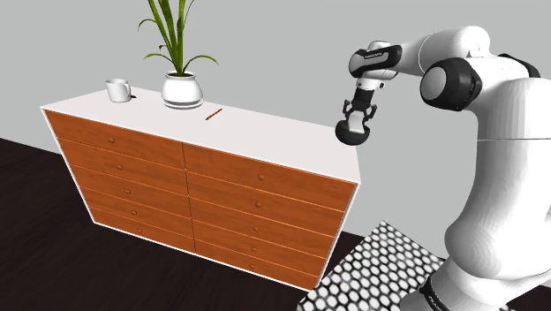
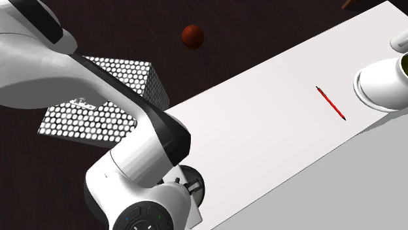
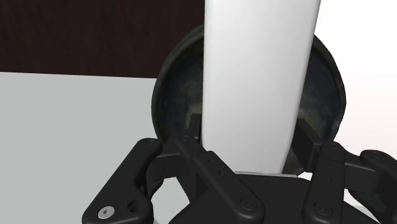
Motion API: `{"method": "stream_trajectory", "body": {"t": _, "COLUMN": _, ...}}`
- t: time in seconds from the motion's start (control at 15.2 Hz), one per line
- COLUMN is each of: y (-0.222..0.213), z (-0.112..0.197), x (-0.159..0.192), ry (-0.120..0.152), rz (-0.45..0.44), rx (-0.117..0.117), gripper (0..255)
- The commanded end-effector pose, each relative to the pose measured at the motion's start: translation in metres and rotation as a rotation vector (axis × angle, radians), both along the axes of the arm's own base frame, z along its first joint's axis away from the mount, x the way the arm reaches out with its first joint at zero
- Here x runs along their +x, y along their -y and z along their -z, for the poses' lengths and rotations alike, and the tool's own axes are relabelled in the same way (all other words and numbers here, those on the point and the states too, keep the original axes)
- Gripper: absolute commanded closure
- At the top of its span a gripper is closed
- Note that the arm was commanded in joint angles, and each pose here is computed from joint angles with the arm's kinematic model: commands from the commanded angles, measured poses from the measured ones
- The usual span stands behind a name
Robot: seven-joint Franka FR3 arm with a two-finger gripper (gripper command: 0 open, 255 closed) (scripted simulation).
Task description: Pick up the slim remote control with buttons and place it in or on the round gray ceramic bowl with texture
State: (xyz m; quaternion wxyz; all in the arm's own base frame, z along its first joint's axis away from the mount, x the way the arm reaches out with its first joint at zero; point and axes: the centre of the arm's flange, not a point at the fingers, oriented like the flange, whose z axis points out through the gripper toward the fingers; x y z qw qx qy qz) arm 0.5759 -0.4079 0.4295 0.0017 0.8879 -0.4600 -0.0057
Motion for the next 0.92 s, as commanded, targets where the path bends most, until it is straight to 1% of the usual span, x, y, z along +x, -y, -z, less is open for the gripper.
{"method": "stream_trajectory", "body": {"t": 0.0, "y": 0.000, "z": 0.001, "x": 0.000, "ry": 0.001, "rz": 0.000, "rx": -0.001, "gripper": 255}}
{"method": "stream_trajectory", "body": {"t": 0.26, "y": 0.000, "z": 0.001, "x": 0.000, "ry": 0.001, "rz": 0.000, "rx": -0.001, "gripper": 255}}
{"method": "stream_trajectory", "body": {"t": 0.33, "y": 0.000, "z": 0.001, "x": 0.000, "ry": 0.001, "rz": 0.000, "rx": -0.001, "gripper": 0}}
{"method": "stream_trajectory", "body": {"t": 0.66, "y": 0.000, "z": 0.001, "x": 0.000, "ry": 0.001, "rz": 0.000, "rx": 0.000, "gripper": 0}}
{"method": "stream_trajectory", "body": {"t": 0.86, "y": 0.000, "z": -0.039, "x": 0.000, "ry": 0.001, "rz": 0.000, "rx": -0.001, "gripper": 0}}
